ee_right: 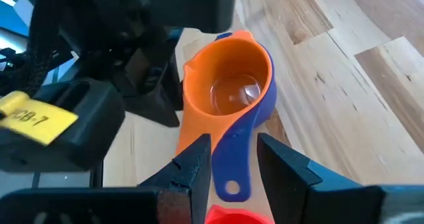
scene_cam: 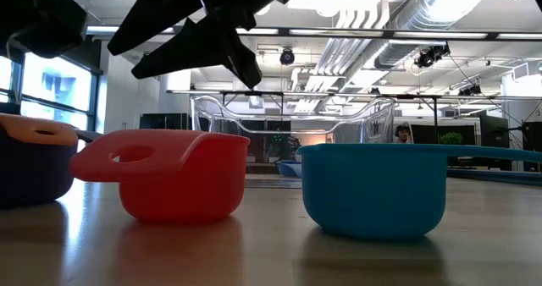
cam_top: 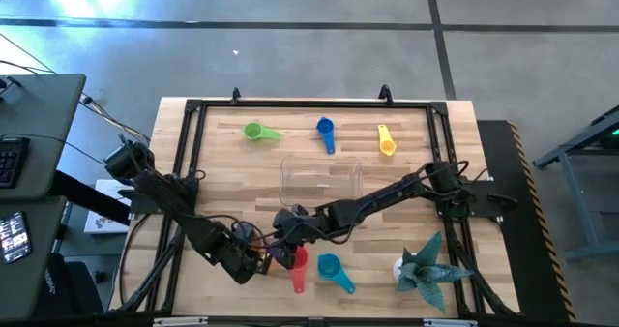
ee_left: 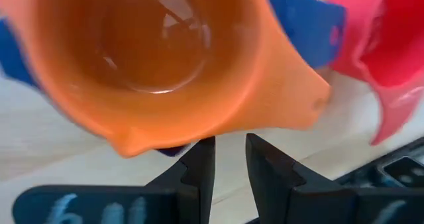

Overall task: Nest measuring cups in basket
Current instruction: Adjust the stacked measuring cups

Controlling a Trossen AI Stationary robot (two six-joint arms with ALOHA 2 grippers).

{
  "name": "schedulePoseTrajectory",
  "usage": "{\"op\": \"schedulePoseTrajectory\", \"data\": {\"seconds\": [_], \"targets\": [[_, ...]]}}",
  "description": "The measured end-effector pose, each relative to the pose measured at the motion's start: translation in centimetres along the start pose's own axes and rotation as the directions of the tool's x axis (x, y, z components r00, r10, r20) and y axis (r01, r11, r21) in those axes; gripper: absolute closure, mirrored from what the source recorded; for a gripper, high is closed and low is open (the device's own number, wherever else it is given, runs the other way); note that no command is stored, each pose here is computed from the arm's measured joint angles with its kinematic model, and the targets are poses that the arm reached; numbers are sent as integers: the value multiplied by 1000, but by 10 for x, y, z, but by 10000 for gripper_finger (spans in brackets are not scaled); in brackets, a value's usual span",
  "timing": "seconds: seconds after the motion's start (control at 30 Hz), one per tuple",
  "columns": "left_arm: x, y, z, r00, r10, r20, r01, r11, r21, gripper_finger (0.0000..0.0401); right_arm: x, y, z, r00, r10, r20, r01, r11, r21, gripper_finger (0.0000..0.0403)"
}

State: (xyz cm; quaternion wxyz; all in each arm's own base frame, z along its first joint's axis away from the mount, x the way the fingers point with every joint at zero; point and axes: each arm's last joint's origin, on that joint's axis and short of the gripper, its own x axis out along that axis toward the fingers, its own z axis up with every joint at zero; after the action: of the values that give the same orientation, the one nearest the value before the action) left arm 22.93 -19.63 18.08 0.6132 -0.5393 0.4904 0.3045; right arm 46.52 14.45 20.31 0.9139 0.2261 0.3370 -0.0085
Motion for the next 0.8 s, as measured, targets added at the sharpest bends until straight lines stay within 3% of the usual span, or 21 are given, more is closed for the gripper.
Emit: {"op": "schedulePoseTrajectory", "data": {"seconds": [0.23,0.6,0.8], "targets": [[-1,-8,-9,993,-108,-53,107,994,-11,327,1,-1,-1,1000,-6,-8,6,1000,-1,289],[-2,-9,-9,988,-154,31,155,988,-25,327,3,-11,-3,996,-77,-39,78,997,25,289],[-2,-9,-9,986,-159,43,153,981,119,327,4,-24,2,994,-57,-94,65,993,95,289]]}}
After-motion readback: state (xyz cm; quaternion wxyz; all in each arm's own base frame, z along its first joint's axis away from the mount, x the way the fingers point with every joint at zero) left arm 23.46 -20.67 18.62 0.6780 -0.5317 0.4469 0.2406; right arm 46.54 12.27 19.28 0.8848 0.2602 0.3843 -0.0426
